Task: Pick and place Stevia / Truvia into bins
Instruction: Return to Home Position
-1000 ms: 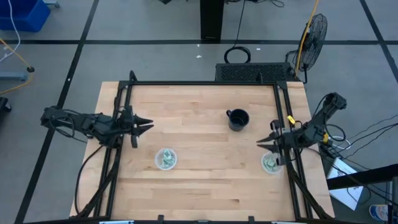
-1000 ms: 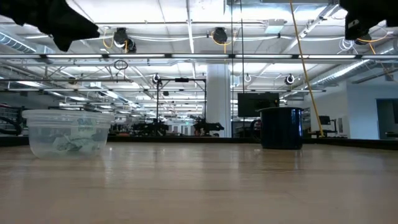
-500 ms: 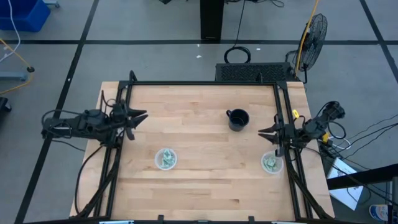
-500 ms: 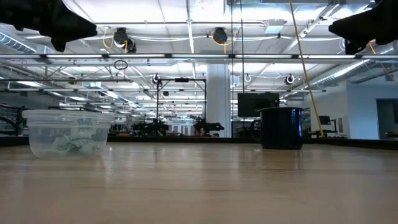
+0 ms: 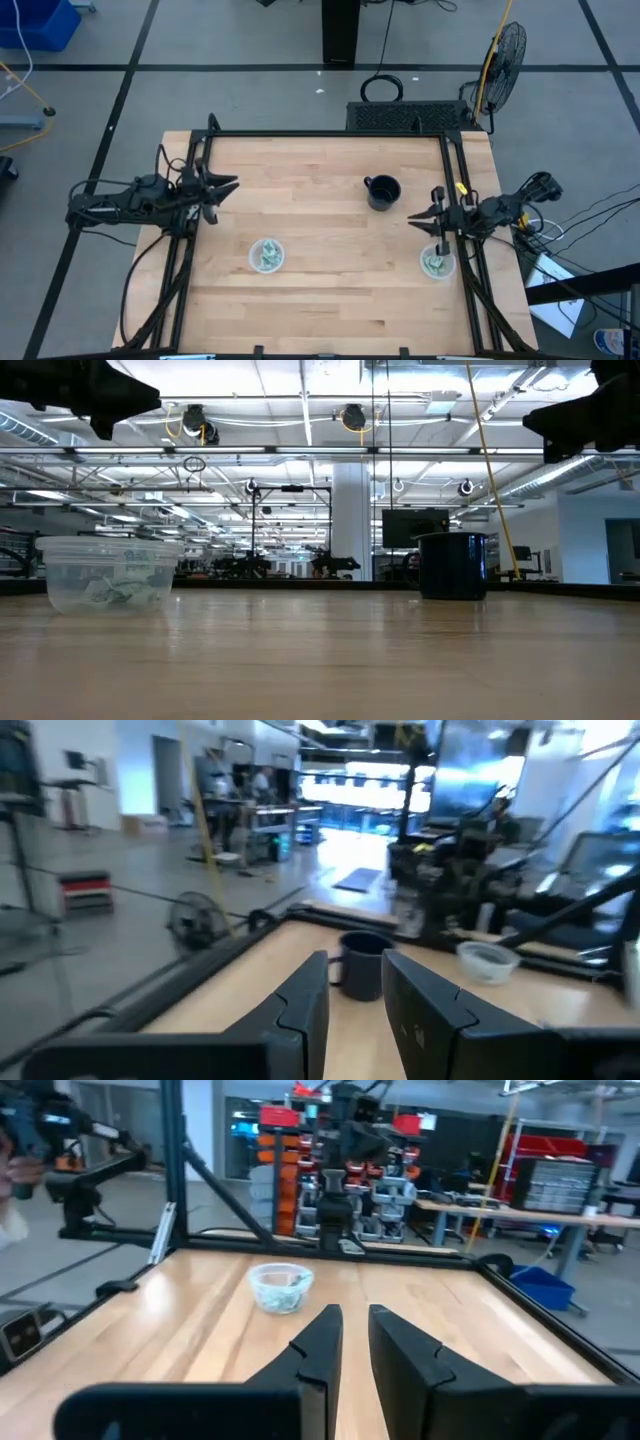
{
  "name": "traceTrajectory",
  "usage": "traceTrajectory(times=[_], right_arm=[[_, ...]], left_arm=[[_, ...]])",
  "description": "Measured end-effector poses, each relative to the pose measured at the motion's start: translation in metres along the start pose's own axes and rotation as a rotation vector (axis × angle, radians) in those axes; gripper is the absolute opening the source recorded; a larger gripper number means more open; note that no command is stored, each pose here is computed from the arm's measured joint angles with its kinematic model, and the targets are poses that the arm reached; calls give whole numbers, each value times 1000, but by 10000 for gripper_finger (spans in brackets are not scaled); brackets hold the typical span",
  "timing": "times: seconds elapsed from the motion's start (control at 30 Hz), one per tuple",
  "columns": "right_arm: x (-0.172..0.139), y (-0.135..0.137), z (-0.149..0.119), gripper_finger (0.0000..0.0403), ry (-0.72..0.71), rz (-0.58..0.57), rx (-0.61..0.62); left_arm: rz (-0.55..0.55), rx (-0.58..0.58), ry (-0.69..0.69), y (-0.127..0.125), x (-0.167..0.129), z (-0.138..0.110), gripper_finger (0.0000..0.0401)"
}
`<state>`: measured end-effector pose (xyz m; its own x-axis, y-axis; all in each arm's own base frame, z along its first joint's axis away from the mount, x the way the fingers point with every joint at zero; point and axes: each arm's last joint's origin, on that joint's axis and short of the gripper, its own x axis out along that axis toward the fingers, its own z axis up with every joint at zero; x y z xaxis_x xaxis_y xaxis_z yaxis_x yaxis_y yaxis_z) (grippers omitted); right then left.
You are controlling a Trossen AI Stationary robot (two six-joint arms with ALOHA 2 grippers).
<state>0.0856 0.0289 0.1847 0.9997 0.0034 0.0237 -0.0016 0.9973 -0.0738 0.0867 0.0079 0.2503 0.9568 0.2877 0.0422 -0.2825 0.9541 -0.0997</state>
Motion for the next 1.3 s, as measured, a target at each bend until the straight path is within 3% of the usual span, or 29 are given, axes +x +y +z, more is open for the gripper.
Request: traceTrajectory(times=[0.13, 0.3, 0.77, 1.03, 1.3], right_arm=[[1, -3, 0, 45, 1, -23, 20], [3, -1, -5, 45, 11, 100, 20], [7, -4, -14, 45, -17, 54, 113], [7, -5, -10, 45, -60, 41, 62], [7, -5, -10, 45, -60, 42, 81]], left_arm=[[34, 47, 4, 1, 0, -1, 102], [35, 55, 23, 1, 0, -3, 102], [7, 15, 73, 0, 1, -8, 102], [-121, -54, 105, -4, 15, -49, 102], [-145, -24, 172, -3, 16, -74, 102]])
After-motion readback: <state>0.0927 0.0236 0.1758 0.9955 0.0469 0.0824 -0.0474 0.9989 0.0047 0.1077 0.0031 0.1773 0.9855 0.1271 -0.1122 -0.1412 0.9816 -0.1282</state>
